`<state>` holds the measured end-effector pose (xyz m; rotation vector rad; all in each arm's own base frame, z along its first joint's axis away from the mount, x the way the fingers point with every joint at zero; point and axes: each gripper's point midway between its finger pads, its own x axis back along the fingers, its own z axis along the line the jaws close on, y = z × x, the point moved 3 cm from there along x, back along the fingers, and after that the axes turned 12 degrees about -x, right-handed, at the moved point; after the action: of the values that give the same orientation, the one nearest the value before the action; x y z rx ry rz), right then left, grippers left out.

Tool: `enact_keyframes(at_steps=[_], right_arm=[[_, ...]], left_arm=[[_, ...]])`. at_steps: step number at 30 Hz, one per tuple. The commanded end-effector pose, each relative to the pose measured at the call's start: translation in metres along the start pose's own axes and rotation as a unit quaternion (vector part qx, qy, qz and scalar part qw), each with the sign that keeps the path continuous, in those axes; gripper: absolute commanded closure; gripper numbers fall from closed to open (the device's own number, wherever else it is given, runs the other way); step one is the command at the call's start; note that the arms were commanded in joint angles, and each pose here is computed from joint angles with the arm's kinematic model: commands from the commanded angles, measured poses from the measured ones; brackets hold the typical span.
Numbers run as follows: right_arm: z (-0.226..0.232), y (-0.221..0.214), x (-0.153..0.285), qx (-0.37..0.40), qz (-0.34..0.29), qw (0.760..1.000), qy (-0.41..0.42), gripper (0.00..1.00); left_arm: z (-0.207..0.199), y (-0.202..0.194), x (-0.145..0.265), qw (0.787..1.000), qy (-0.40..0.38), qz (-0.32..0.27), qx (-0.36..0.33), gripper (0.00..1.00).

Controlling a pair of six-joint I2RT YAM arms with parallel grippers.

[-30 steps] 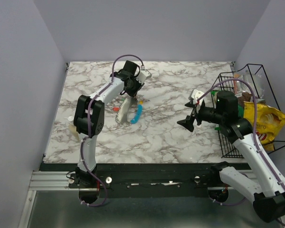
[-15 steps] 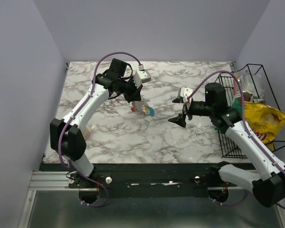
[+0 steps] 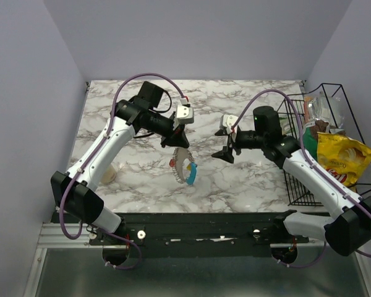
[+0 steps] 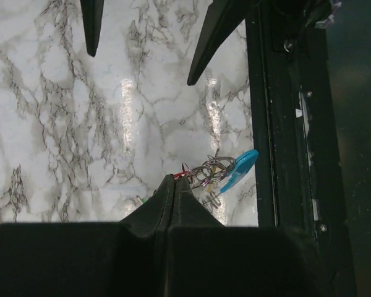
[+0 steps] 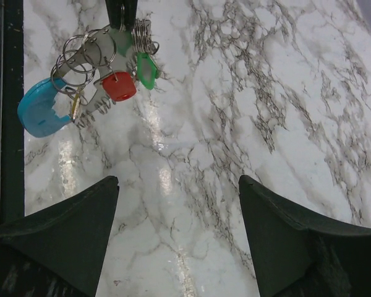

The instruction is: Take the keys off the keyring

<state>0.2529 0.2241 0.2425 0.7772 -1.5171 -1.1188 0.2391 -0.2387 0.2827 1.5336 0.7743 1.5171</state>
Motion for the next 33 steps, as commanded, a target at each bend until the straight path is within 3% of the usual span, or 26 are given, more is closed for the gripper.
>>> enact_keyframes(at_steps=[1, 4, 5, 10, 27, 33], right_arm=[[0.016, 0.012, -0.012, 0.032, -0.01, 0.999, 0.036, 0.15], [0.044, 0.011, -0.021, 0.032, -0.006, 0.996, 0.083, 0.19], [0.048, 0.011, -0.024, 0.03, -0.007, 0.995, 0.09, 0.26], [0.063, 0.017, -0.029, 0.013, -0.016, 0.991, 0.129, 0.38], [0.093, 0.011, -0.035, -0.014, -0.014, 0.98, 0.199, 0.54], [0.092, 0.01, -0.037, -0.018, -0.017, 0.981, 0.193, 0.64]], left_arm=[[-0.024, 0.026, 0.007, 0.996, -0.042, -0.061, -0.046, 1.0], [-0.029, 0.029, 0.007, 0.994, -0.053, -0.071, -0.057, 1.0], [-0.031, 0.03, 0.008, 0.994, -0.056, -0.073, -0.065, 1.0], [-0.035, 0.034, 0.008, 0.992, -0.062, -0.083, -0.073, 1.0], [-0.03, 0.037, 0.004, 0.989, -0.074, -0.1, -0.078, 1.0], [-0.028, 0.039, 0.003, 0.989, -0.075, -0.105, -0.076, 1.0]])
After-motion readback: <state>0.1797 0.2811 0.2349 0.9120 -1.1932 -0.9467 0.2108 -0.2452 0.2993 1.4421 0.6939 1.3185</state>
